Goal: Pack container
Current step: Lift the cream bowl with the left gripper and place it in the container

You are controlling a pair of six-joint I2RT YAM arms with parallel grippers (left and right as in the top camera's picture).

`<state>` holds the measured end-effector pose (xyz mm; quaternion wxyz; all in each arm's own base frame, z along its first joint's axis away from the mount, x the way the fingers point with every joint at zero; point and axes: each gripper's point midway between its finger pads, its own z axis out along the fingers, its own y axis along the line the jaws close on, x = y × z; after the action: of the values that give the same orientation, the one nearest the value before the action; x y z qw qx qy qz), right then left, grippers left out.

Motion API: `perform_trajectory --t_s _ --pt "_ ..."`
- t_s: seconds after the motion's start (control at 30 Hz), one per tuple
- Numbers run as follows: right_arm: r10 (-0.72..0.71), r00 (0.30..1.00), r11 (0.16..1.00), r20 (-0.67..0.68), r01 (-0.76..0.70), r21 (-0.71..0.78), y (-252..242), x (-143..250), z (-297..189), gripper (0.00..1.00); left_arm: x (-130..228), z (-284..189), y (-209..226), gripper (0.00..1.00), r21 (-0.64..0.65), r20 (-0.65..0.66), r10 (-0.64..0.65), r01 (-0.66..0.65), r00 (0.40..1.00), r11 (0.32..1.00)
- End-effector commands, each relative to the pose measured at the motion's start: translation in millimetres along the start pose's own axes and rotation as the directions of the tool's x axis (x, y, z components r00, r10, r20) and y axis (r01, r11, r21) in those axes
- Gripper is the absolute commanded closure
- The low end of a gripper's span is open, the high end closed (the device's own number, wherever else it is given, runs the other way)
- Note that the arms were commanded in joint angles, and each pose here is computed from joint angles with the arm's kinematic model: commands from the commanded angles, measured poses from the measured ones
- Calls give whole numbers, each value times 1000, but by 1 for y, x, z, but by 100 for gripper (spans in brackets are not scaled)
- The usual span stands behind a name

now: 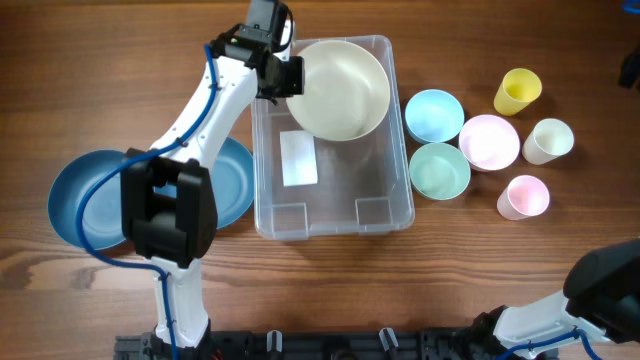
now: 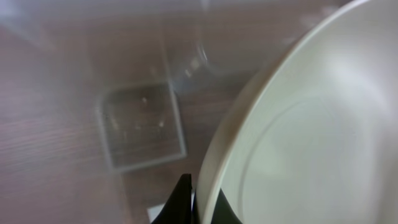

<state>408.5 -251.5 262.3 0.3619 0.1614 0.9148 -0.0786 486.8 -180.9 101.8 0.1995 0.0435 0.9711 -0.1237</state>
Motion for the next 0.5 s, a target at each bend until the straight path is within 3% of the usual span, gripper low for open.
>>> perform_trajectory --t_s 0.0,0.33,0.4,0.47 --pt "-10 1000 1000 -25 10 8 -2 7 9 0 1 15 5 96 -22 -10 -33 33 999 999" --pt "-10 1000 1000 -25 10 8 -2 7 9 0 8 32 7 94 -29 -37 -34 33 999 999" --pt "-10 1000 1000 -25 10 8 -2 7 9 0 6 31 7 77 -26 -32 -34 33 999 999" --pt "-10 1000 1000 -25 10 8 -2 7 9 0 6 29 1 70 1 -34 -33 33 999 999"
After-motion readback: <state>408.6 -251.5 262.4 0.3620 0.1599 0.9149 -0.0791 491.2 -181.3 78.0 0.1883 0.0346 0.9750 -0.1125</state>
